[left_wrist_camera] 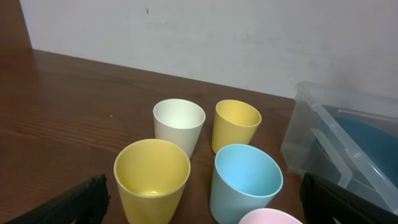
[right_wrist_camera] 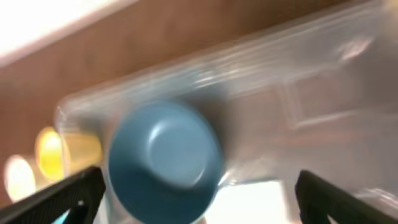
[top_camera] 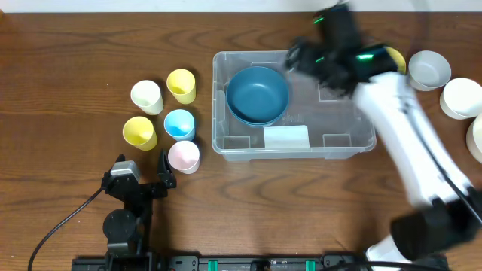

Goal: Pack container
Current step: 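Carry the second blue bowl and stack it into the first, then move the right gripper to the white bowl and grasp its rim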

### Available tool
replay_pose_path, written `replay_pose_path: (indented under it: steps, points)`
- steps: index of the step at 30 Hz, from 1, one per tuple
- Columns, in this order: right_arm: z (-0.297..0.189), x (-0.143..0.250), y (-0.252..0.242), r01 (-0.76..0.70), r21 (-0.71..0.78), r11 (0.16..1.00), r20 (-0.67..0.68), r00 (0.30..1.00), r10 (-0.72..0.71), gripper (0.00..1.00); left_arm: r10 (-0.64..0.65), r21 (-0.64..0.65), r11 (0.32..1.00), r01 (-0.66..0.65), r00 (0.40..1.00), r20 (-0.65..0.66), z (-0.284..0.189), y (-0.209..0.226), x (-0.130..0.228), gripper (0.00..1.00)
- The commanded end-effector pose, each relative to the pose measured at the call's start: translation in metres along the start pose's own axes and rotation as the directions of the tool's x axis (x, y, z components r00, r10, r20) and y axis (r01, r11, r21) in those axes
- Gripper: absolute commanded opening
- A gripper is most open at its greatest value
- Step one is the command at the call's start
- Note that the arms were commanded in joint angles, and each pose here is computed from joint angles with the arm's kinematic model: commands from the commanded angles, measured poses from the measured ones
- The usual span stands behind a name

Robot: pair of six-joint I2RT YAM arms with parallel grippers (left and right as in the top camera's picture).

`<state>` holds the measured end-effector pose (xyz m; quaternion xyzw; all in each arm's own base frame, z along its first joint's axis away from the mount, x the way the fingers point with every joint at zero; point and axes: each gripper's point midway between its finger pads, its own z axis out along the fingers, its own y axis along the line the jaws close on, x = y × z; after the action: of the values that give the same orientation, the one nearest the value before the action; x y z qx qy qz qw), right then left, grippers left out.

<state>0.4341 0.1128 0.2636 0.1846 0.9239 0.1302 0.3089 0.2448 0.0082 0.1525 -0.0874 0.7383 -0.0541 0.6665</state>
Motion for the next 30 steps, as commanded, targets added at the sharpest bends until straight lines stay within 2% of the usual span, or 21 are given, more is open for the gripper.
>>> replay_pose_path:
  steps: [1,4,7,8,11,17,23,27,30]
  points:
    - [-0.063,-0.059,-0.071,-0.126,0.174,0.977,0.231,0.969,0.084,0.99,0.008,-0.036,0.999,-0.01,0.999,-0.044,0.001,0.008,0.015,0.98]
    - [-0.091,-0.066,-0.147,-0.341,0.295,0.892,0.294,0.921,0.255,0.99,0.008,-0.036,0.999,-0.01,0.999,-0.044,0.001,0.008,0.015,0.98]
    - [-0.108,-0.054,-0.223,-0.58,0.391,0.714,0.344,0.812,0.471,0.99,0.008,-0.036,0.999,-0.01,0.999,-0.044,0.001,0.008,0.015,0.98]
    - [-0.113,-0.045,-0.25,-0.656,0.422,0.626,0.368,0.755,0.543,0.99,0.008,-0.036,0.999,-0.01,0.999,-0.044,0.001,0.008,0.015,0.98]
    - [-0.118,-0.021,-0.3,-0.772,0.466,0.431,0.414,0.621,0.666,0.99,0.008,-0.036,0.999,-0.01,0.999,-0.044,0.001,0.008,0.015,0.98]
    - [-0.099,0.027,-0.377,-0.864,0.48,0.153,0.493,0.41,0.767,0.99,0.008,-0.036,0.999,-0.01,0.999,-0.044,0.001,0.008,0.015,0.98]
    - [-0.077,0.06,-0.431,-0.904,0.426,0.033,0.543,0.285,0.79,0.99,0.008,-0.036,0.999,-0.01,0.999,-0.044,0.001,0.008,0.015,0.98]
    - [-0.087,0.067,-0.461,-0.924,0.38,-0.04,0.598,0.212,0.773,0.99,0.008,-0.036,0.999,-0.01,0.999,-0.044,0.001,0.008,0.015,0.98]
    - [-0.098,0.062,-0.482,-0.937,0.347,-0.032,0.629,0.207,0.749,0.99,0.008,-0.036,0.999,-0.01,0.999,-0.044,0.001,0.008,0.015,0.98]
